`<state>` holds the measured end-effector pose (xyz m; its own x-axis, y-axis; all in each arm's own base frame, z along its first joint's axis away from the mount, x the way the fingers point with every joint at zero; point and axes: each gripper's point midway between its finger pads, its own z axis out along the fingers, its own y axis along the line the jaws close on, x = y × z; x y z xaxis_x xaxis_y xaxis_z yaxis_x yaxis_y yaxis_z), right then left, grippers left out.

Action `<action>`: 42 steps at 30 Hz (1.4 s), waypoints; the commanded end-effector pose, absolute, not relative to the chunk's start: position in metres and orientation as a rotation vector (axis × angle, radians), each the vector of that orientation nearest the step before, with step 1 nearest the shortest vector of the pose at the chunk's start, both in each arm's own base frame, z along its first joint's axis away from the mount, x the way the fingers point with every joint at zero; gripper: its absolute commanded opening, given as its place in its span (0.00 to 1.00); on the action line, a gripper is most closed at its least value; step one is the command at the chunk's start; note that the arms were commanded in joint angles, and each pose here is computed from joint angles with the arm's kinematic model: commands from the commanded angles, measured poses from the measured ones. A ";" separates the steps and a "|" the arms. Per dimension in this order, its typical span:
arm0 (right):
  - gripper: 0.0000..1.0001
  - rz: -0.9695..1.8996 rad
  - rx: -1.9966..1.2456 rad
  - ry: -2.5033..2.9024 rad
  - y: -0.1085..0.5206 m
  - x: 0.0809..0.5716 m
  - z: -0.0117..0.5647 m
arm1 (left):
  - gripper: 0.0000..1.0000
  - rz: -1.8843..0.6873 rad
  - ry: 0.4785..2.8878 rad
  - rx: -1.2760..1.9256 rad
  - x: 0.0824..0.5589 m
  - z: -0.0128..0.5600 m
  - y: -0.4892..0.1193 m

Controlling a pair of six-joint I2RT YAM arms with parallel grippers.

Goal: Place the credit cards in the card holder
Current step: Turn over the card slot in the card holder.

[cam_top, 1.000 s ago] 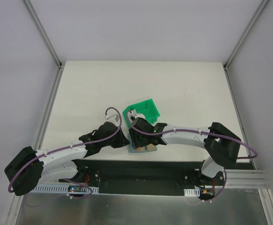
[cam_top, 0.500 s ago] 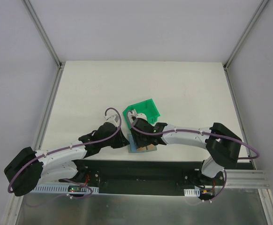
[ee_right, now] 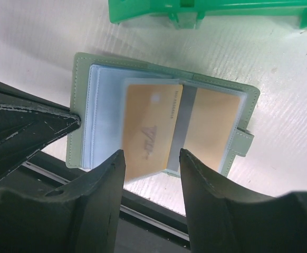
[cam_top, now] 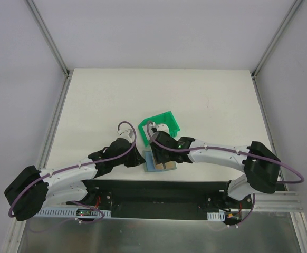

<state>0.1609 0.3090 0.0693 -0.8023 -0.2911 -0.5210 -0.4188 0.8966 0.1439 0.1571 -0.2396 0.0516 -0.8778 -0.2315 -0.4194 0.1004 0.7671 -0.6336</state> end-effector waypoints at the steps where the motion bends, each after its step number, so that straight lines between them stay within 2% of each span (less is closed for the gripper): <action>1: 0.48 0.329 -0.467 2.533 0.296 0.165 0.083 | 0.00 -0.932 2.447 -0.121 0.162 0.055 -0.238; 8: 0.47 0.320 -0.418 2.544 0.280 0.165 0.078 | 0.00 -0.933 2.444 -0.125 0.162 0.056 -0.237; 20: 0.50 0.596 -0.482 2.562 0.345 0.160 0.072 | 0.00 -0.932 2.442 -0.119 0.162 0.057 -0.238; 42: 0.52 0.544 -0.517 2.623 0.349 0.156 0.053 | 0.00 -0.926 2.432 -0.124 0.163 0.056 -0.235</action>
<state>0.1548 0.3385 0.0437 -0.8495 -0.2754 -0.4500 -0.4262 0.8610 0.2776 0.1563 -0.2371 0.0513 -0.8738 -0.2367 -0.4249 0.1010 0.7663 -0.6345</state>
